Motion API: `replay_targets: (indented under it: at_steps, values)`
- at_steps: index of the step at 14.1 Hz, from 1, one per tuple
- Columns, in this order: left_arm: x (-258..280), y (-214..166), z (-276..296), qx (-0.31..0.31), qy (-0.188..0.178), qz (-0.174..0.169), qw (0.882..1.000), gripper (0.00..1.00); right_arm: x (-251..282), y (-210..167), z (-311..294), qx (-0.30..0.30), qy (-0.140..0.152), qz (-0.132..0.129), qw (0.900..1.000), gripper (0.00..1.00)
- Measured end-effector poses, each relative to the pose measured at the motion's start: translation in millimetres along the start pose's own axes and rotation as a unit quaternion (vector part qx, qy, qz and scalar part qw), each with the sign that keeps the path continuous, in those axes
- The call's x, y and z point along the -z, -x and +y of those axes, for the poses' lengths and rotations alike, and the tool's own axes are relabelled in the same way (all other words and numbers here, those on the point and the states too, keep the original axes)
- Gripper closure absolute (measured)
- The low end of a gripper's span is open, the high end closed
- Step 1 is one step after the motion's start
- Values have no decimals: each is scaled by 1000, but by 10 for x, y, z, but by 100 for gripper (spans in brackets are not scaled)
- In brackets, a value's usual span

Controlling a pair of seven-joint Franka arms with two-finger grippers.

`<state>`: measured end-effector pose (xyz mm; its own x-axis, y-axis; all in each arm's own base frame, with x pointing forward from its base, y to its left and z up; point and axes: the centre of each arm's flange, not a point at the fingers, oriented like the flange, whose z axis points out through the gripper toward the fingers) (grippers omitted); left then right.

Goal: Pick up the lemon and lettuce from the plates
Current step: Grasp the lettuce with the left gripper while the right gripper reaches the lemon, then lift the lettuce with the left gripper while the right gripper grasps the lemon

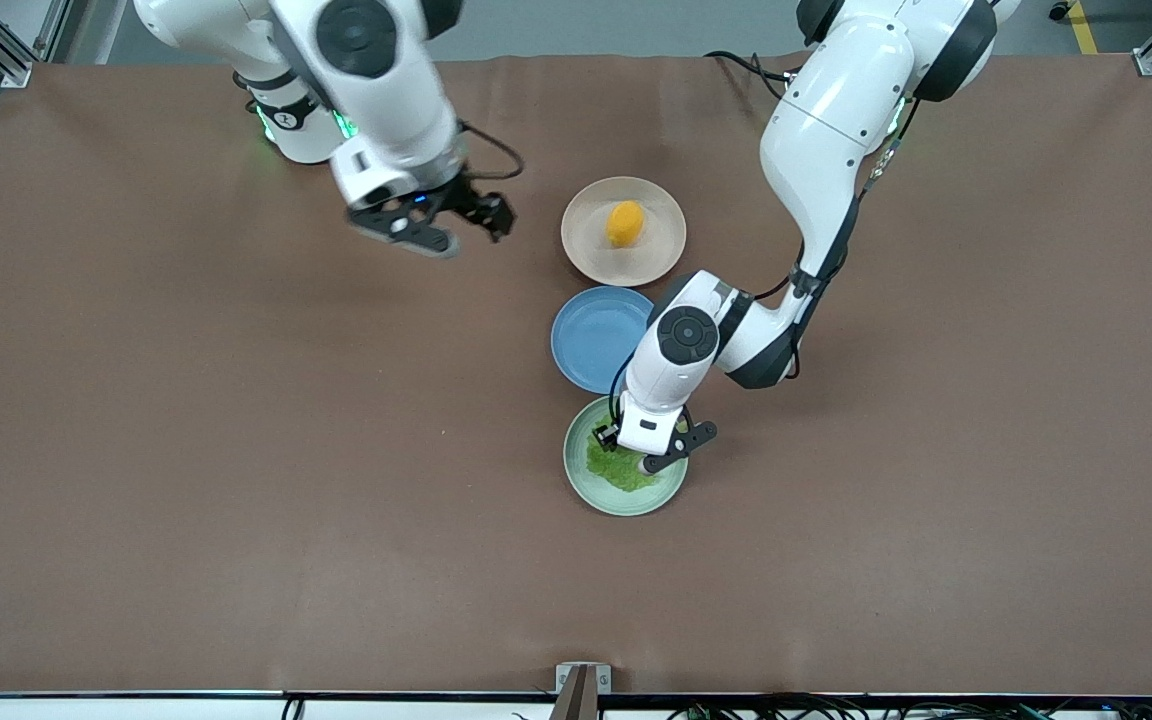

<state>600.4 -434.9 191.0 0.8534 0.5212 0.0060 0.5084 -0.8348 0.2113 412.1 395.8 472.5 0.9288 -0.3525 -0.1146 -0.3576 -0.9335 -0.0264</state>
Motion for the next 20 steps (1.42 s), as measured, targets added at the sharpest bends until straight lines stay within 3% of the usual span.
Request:
replay_targets:
  at_steps: [1,3,5,6,7,9,14,17,20]
  values:
    - [2,-1,1,0,0,0,1000,53,-119,189,-92,0,-1,2,1000,0]
    - [11,-6,10,0,2,1,1000,67,-382,544,-270,-3,1,3,1000,0]
    - [29,-12,26,0,5,2,1000,72,-704,882,-484,-17,-3,7,1000,0]
    - [43,-16,38,0,7,3,1000,82,-888,1040,-590,-20,-6,10,1000,0]
    - [60,-23,52,0,8,4,1000,82,-1086,1191,-690,-21,-9,12,1000,0]
    - [113,-37,90,-1,14,6,1000,93,-1465,1435,-841,-23,-15,15,1000,0]
    - [596,-87,254,-3,36,18,999,93,-2067,1783,-1008,-57,-5,41,997,0]
    - [1158,-166,262,2,8,10,1000,93,-2308,1855,-1155,-79,1,57,995,0]
    - [1794,-456,-5,28,-46,-5,999,93,-2496,1926,-1278,-81,2,59,995,0]
